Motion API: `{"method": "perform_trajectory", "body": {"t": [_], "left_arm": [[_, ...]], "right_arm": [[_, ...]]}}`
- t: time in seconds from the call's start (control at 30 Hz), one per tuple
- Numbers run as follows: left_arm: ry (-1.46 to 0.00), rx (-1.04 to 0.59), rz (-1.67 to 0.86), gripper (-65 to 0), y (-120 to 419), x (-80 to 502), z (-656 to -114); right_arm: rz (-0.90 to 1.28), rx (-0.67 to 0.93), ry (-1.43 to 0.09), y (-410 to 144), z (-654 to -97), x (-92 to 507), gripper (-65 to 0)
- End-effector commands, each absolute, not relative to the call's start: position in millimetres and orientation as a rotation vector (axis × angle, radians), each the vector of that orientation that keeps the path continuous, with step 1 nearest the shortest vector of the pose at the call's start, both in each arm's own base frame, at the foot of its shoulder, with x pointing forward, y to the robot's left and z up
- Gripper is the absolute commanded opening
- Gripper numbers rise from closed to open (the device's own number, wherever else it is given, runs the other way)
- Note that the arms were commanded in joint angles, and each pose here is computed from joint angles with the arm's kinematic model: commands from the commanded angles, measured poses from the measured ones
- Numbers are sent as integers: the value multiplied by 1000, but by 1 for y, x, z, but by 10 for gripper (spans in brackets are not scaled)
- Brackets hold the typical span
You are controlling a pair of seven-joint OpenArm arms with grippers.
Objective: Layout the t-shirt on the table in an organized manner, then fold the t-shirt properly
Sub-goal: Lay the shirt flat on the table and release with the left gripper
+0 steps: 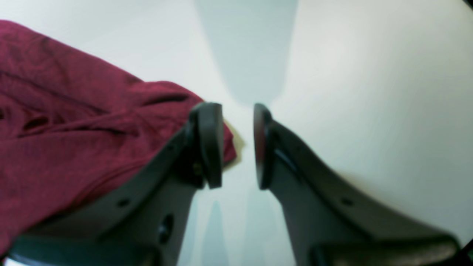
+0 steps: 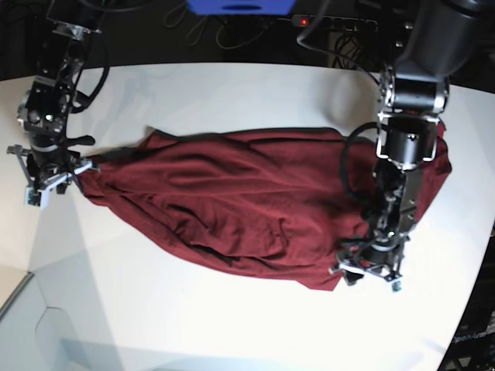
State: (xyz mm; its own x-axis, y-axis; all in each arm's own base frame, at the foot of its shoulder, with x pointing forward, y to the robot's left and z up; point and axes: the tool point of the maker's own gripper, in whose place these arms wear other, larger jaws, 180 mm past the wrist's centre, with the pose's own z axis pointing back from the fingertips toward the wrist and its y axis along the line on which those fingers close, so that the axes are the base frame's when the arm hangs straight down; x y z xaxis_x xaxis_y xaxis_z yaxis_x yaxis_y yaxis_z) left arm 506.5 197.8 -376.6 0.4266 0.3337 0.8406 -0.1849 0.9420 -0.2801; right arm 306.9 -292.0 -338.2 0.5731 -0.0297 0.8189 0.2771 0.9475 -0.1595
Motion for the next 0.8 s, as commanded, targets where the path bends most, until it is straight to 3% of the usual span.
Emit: {"method": "perform_trajectory", "body": {"t": [0.0,0.4,0.47,0.5,0.6,0.7,0.77], "left_arm": [[-1140,-132,325,-281,208,519,-359],[-1113,-52,364,-283,229,504,-398],[-1109,-48,330,-333,224,504,-399],[-1105,-40,308,-390,223,503,-400],[-1099,-16,287,-650,229,500,-402],[-1103,27,297,-621,256,497,-398],[-1107,52,302,-645,272,494,-396]], "right_arm": [[-172,-301,-1000,-296,-323,314,-494],[-171,-301,-985,-296,-328,310,-494],[-171,-301,-985,-296,-328,310,-494],[-170,-300,-984,-296,-328,310,-494],[-169,-301,-985,-296,-328,310,-494],[-168,-302,-982,-296,-328,309,-494],[-168,-302,-982,-296,-328,309,-494]]}}
